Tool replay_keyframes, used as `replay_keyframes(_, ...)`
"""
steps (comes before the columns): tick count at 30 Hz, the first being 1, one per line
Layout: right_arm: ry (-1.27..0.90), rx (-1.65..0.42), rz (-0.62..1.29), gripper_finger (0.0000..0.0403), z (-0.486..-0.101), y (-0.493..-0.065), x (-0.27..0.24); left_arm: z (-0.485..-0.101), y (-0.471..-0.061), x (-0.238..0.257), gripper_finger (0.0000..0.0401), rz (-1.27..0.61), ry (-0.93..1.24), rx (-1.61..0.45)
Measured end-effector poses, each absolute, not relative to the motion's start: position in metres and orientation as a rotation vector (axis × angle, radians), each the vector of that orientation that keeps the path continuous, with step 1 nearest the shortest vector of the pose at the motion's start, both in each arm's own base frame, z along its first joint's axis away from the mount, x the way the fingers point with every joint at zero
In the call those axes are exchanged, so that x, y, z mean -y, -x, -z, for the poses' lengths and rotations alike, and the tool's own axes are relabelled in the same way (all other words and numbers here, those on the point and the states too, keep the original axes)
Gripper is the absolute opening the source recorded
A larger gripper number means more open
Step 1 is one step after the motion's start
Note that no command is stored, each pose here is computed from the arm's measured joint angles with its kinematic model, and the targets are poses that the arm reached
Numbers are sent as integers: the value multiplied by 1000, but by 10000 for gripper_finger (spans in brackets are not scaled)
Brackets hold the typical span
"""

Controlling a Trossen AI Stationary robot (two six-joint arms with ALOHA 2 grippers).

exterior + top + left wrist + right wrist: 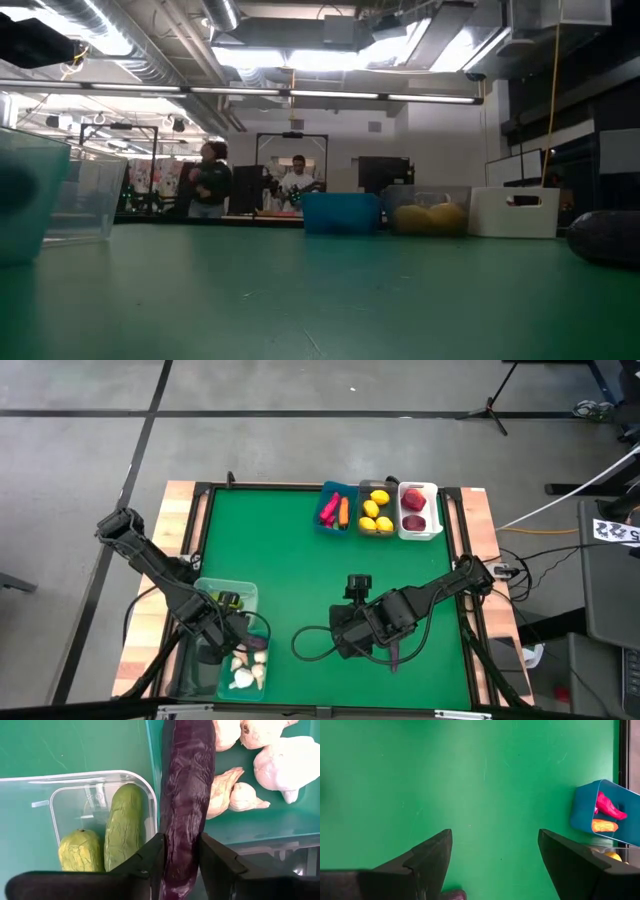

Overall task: Sort produce into baskets
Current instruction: Put the violet eggplant into the bottom black bin

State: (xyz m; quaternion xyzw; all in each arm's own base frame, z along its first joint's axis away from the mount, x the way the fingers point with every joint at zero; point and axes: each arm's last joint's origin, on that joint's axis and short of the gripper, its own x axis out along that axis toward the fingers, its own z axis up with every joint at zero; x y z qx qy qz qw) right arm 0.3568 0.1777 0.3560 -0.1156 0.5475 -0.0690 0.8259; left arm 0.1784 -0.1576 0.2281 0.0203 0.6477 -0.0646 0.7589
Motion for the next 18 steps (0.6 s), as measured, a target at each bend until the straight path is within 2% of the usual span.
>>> replay_keyframes(11,246,-1163,146,295,-356,-357,-178,-229,-177,158,101,152,-5,-1434)
replay_keyframes(18,246,-1164,146,295,-356,-357,-178,-244,-169,151,102,161,65,-1397)
